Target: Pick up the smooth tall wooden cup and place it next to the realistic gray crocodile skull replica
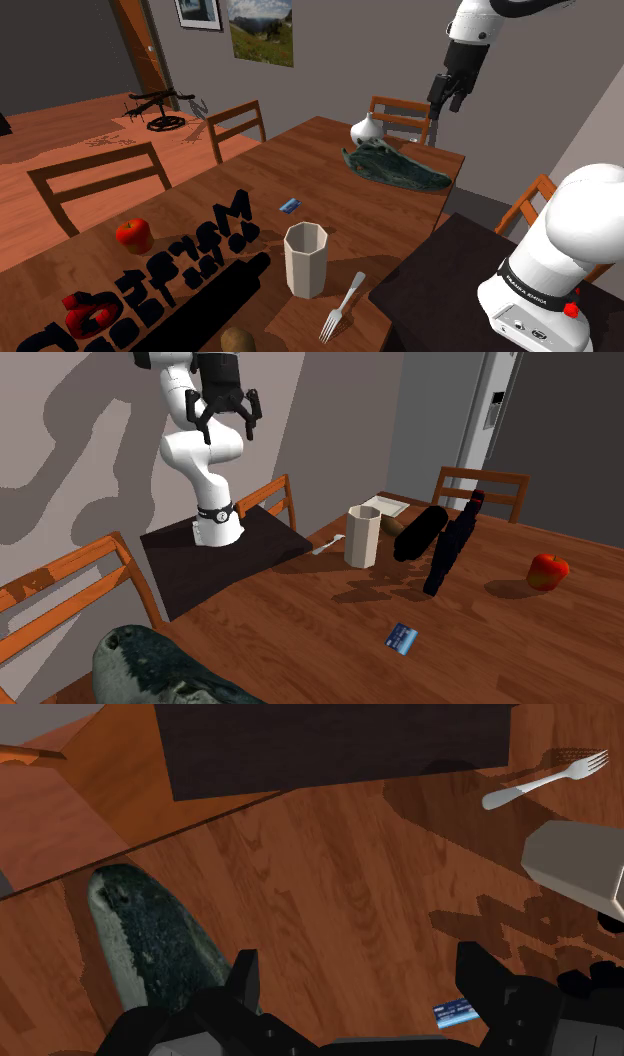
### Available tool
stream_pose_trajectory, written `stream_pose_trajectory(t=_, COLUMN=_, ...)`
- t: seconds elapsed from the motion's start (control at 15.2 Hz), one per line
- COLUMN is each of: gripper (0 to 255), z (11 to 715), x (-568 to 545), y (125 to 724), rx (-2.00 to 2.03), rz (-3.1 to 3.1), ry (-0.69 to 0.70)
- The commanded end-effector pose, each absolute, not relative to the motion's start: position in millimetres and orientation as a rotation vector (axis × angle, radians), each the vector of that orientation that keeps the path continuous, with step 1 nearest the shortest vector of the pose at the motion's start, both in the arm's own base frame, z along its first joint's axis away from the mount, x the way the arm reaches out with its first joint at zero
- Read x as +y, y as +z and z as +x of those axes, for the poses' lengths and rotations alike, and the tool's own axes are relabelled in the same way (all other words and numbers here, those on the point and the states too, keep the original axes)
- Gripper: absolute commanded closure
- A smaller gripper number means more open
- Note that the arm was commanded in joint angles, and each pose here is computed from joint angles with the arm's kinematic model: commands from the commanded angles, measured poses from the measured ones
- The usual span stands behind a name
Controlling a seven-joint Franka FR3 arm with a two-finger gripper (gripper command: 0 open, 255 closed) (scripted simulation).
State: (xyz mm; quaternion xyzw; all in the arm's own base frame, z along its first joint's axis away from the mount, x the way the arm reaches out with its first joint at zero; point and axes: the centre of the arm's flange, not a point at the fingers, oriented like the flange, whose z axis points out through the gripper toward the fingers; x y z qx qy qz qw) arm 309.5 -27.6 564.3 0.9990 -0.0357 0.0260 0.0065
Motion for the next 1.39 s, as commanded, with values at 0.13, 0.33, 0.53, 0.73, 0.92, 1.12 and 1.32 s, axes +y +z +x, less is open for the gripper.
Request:
stream_pose_trajectory(t=0.13, gripper=0, z=314.0, x=-6.1, y=549.5, rx=-0.119, rz=3.125, ry=0.075)
stream_pose_trajectory(t=0.33, gripper=0, z=320.9, x=26.2, y=527.1, rx=-0.130, rz=3.123, ry=0.065)
stream_pose_trajectory(t=0.53, gripper=0, z=327.9, x=58.4, y=504.7, rx=-0.141, rz=3.122, ry=0.055)
stream_pose_trajectory(t=0.73, gripper=0, z=335.0, x=90.6, y=482.3, rx=-0.152, rz=3.121, ry=0.046)
stream_pose_trajectory(t=0.92, gripper=0, z=342.2, x=122.7, y=459.8, rx=-0.163, rz=3.119, ry=0.036)
stream_pose_trajectory(t=1.12, gripper=0, z=349.4, x=154.7, y=437.2, rx=-0.174, rz=3.118, ry=0.026)
stream_pose_trajectory(t=1.32, gripper=0, z=356.8, x=186.6, y=414.5, rx=-0.185, rz=3.116, ry=0.017)
